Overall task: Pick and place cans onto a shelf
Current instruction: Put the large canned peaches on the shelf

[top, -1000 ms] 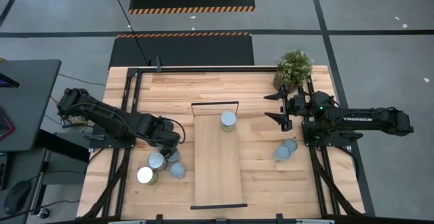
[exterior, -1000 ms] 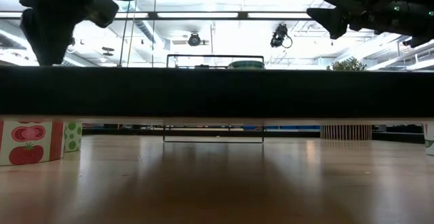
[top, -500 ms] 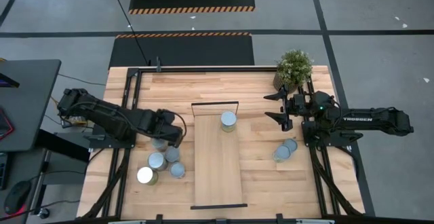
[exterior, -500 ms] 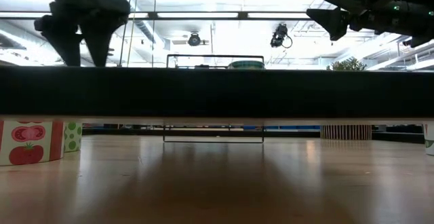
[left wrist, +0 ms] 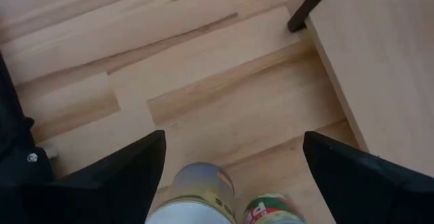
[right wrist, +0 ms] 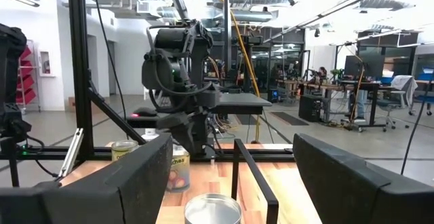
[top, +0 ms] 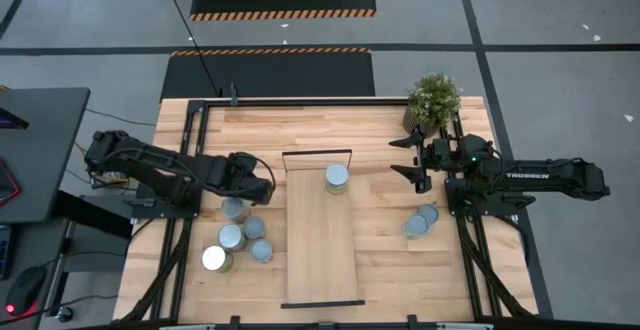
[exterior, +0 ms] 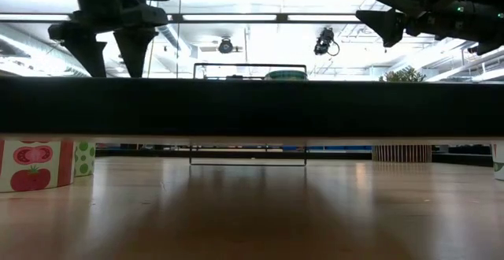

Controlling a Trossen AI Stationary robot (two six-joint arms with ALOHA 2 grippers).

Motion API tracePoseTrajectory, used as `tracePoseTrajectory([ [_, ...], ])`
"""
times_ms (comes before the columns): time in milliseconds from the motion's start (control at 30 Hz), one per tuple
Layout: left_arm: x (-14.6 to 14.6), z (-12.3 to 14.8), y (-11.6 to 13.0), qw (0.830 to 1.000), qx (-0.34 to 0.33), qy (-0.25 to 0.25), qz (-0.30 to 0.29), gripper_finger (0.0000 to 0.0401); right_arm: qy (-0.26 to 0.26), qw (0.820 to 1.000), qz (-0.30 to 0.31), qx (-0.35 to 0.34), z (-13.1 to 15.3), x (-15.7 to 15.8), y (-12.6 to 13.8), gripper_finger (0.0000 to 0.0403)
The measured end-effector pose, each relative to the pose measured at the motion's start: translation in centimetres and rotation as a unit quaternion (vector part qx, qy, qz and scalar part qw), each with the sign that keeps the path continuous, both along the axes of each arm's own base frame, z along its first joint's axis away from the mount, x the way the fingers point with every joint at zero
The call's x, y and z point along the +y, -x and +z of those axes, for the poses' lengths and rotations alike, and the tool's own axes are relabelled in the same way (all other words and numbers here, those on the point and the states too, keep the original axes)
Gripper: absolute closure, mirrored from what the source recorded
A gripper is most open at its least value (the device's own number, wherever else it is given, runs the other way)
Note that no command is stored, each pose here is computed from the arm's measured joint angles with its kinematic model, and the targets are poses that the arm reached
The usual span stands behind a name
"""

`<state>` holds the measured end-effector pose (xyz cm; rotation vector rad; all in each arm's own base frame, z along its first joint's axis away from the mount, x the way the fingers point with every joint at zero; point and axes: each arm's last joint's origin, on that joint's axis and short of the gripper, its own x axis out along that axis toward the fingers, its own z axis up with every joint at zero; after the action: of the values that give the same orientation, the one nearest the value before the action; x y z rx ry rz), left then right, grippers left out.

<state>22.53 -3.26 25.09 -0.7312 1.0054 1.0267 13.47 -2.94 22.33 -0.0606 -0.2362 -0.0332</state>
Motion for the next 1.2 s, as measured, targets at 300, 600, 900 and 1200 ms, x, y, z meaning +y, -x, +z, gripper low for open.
tracePoseTrajectory([
  [300, 0.1, 0.1, -0.6, 0.995, 0.003, -0.042, -0.086, 0.0047, 0.0, 1.0, 0.0, 0.0, 0.0, 0.0, 0.0, 0.0089],
  [600, 0.0, -0.1, -1.2, 0.991, 0.008, -0.047, -0.128, 0.0039, 0.0, 1.0, 0.0, 0.0, 0.0, 0.0, 0.0, 0.0089],
  [900, 0.1, -0.1, -1.0, 0.991, 0.013, -0.055, -0.12, 0.0004, 0.0, 1.0, 0.0, 0.0, 0.0, 0.0, 0.0, 0.0089],
  [1200, 0.1, -0.1, -0.9, 0.991, 0.02, -0.061, -0.12, 0.0011, 0.0, 1.0, 0.0, 0.0, 0.0, 0.0, 0.0, 0.0089],
])
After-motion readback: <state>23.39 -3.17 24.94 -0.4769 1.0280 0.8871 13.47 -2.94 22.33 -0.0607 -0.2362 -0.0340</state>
